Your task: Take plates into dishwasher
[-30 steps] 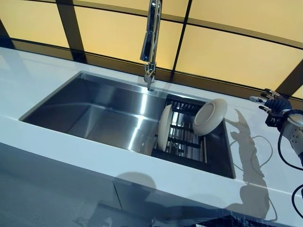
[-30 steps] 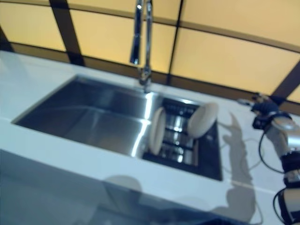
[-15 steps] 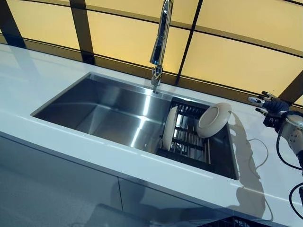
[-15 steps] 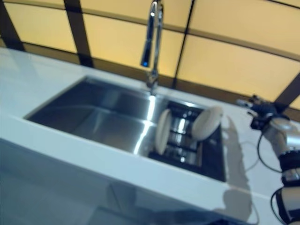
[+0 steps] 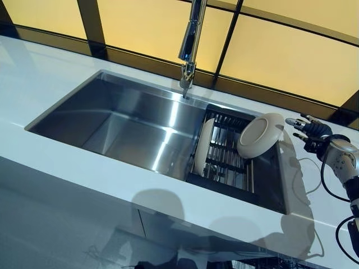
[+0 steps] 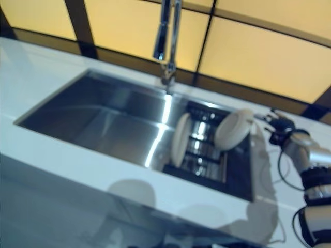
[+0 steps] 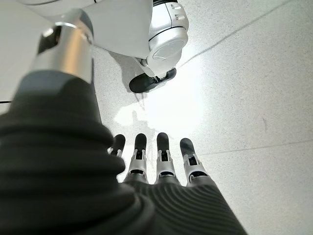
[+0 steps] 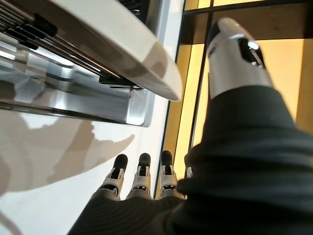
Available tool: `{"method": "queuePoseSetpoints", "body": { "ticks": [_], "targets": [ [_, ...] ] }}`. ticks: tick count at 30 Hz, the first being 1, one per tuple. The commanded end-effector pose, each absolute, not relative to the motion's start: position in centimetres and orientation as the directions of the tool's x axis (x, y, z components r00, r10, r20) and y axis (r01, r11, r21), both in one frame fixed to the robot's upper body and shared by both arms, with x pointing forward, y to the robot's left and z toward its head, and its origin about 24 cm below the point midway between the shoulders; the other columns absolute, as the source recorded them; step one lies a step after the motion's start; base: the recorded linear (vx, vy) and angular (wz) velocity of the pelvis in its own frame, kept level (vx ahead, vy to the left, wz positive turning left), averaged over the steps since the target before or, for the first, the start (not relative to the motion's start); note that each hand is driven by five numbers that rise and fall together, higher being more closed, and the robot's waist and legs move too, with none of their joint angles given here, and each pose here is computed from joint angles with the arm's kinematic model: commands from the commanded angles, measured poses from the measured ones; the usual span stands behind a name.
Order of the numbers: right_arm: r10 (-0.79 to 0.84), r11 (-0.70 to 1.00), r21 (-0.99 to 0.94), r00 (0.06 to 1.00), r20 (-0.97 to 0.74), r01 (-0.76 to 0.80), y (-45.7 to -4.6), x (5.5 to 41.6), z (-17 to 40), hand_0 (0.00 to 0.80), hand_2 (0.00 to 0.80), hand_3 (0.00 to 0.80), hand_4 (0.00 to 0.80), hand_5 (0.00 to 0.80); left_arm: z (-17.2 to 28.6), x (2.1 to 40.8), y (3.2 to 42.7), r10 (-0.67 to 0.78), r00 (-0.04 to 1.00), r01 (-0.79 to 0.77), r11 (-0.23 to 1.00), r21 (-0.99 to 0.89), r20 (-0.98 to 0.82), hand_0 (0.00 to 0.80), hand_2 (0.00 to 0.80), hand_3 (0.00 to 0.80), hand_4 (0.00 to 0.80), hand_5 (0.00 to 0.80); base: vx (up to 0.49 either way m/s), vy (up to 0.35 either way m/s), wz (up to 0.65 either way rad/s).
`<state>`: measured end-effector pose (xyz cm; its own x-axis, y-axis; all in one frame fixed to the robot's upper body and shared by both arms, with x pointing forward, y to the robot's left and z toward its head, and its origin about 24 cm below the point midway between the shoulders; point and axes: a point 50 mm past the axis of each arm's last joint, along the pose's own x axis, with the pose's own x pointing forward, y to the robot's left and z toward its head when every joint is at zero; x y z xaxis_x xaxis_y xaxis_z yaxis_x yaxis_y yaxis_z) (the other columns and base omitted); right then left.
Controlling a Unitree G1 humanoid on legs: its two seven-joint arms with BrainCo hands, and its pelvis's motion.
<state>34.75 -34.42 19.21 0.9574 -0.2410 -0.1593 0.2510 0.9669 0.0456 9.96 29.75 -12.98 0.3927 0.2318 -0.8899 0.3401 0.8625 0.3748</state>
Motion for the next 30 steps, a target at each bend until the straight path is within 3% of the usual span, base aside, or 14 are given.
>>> {"method": "queuePoseSetpoints", "body": {
  "ticks": [1, 30],
  "targets": [
    [-0.210, 0.977, 0.042, 0.977, -0.026, 0.211, -33.7, 35.5, 23.6, 0.000, 0.000, 0.000, 0.000, 0.000, -12.2, 11.4, 30.5, 0.246, 0.443, 0.318, 0.856, 0.408, -0.862, 0.000, 0.000, 0.000, 0.000, 0.000, -0.038, 0.003, -0.02],
    [-0.138, 0.990, 0.017, 0.990, 0.017, 0.138, -31.9, 36.2, 24.9, 0.000, 0.000, 0.000, 0.000, 0.000, -12.4, 12.2, 29.4, 0.224, 0.481, 0.276, 0.879, 0.388, -0.848, 0.000, 0.000, 0.000, 0.000, 0.000, -0.005, 0.004, -0.01]
  ]
}}
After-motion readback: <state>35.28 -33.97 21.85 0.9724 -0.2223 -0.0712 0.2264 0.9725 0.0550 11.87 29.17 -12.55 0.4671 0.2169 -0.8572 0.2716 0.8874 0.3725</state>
